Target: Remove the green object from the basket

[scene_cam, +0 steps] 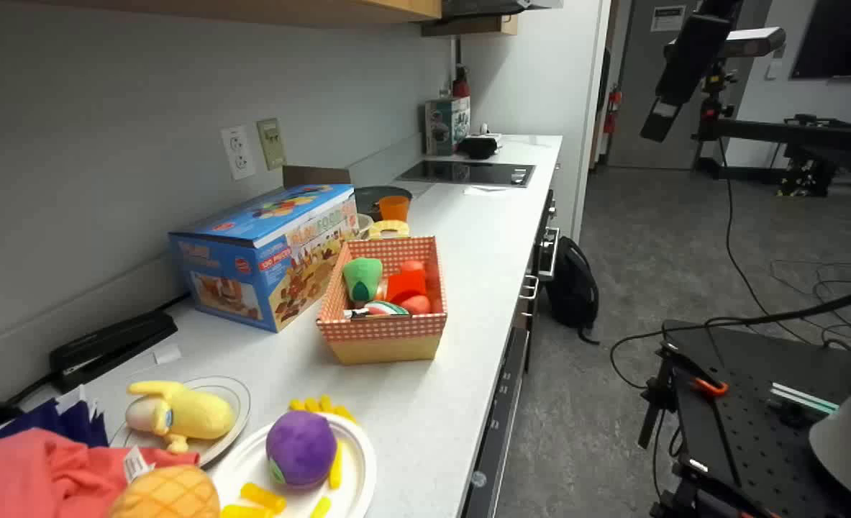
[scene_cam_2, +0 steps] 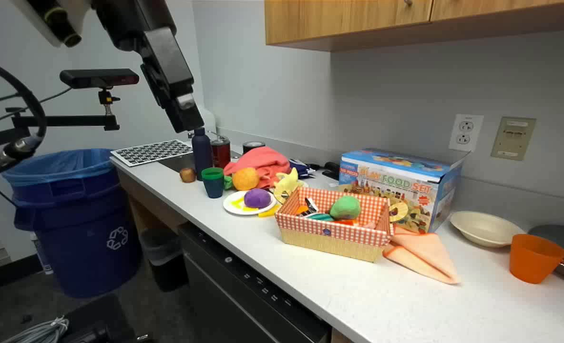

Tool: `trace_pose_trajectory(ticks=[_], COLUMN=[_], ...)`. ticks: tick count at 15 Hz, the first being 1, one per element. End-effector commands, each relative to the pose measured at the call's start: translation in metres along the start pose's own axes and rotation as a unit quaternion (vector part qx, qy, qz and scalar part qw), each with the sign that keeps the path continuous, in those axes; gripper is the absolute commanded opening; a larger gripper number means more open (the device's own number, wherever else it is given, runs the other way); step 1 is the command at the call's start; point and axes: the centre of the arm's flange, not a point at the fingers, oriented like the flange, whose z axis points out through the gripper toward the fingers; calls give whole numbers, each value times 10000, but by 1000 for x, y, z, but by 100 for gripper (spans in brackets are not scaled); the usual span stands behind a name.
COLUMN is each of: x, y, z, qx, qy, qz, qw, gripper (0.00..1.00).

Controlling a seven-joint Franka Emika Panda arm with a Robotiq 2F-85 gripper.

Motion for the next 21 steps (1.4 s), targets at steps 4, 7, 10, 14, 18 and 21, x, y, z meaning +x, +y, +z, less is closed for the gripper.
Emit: trace_pose_trajectory(ticks=[4,7,10,14,18,21], x=[0,1,1,0,0,0], y=[0,0,1,-1,-1,-1], z=[1,1,1,1,3,3], qx=[-1,-45,-10,170,55,54], qy=[-10,3,-21,-51,-71,-94], qz=[-3,-30,-106,-121,-64,-66], qw=[10000,10000,9999,9998,9999,9999], gripper=[100,100,100,100,100,100])
